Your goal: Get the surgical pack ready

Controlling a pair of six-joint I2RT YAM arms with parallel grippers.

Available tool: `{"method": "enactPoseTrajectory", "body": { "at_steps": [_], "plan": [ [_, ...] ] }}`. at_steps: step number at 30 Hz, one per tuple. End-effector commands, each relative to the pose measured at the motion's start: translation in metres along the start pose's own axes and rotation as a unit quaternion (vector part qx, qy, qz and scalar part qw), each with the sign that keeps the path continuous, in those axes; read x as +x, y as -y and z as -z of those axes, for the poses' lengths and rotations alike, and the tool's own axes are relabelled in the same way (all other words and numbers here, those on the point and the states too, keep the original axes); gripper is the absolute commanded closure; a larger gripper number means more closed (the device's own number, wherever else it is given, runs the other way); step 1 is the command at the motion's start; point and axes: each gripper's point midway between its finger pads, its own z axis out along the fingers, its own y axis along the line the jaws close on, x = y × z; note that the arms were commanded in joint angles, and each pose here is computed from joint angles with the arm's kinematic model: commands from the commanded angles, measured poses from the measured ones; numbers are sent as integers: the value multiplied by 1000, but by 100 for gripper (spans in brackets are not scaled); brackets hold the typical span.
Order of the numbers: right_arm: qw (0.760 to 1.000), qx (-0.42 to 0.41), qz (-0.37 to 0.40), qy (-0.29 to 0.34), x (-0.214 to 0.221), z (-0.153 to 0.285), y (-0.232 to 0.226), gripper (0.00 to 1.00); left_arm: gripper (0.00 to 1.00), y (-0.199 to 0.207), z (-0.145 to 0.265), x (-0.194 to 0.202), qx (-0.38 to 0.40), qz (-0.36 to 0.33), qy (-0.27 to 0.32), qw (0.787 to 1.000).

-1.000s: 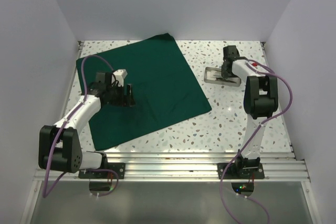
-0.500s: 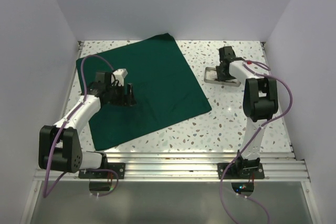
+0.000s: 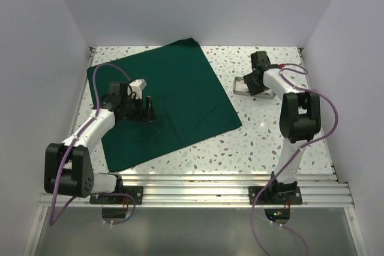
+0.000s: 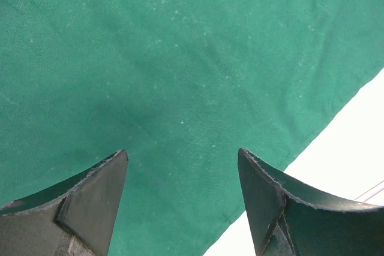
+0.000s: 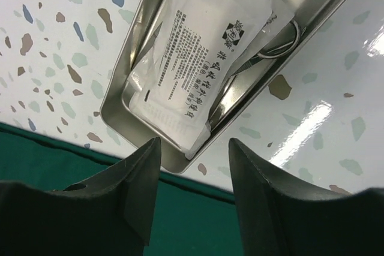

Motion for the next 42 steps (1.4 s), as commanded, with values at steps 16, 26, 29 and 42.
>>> {"method": "enactPoseTrajectory", "body": {
  "at_steps": [16, 26, 29, 42],
  "plan": [
    [982, 134, 133, -29, -29, 10, 34, 58, 17, -101, 42, -18, -308, 78, 34, 947],
    [981, 154, 111, -37, -18, -11, 44, 60, 16, -119, 80, -34, -367, 110, 97, 918],
    [980, 161, 107, -39, -18, -16, 45, 61, 16, -121, 80, -34, -367, 112, 96, 918],
    [980, 177, 70, -59, -7, -32, 53, 71, 16, -128, 83, -36, -378, 118, 98, 913]
  ]
}}
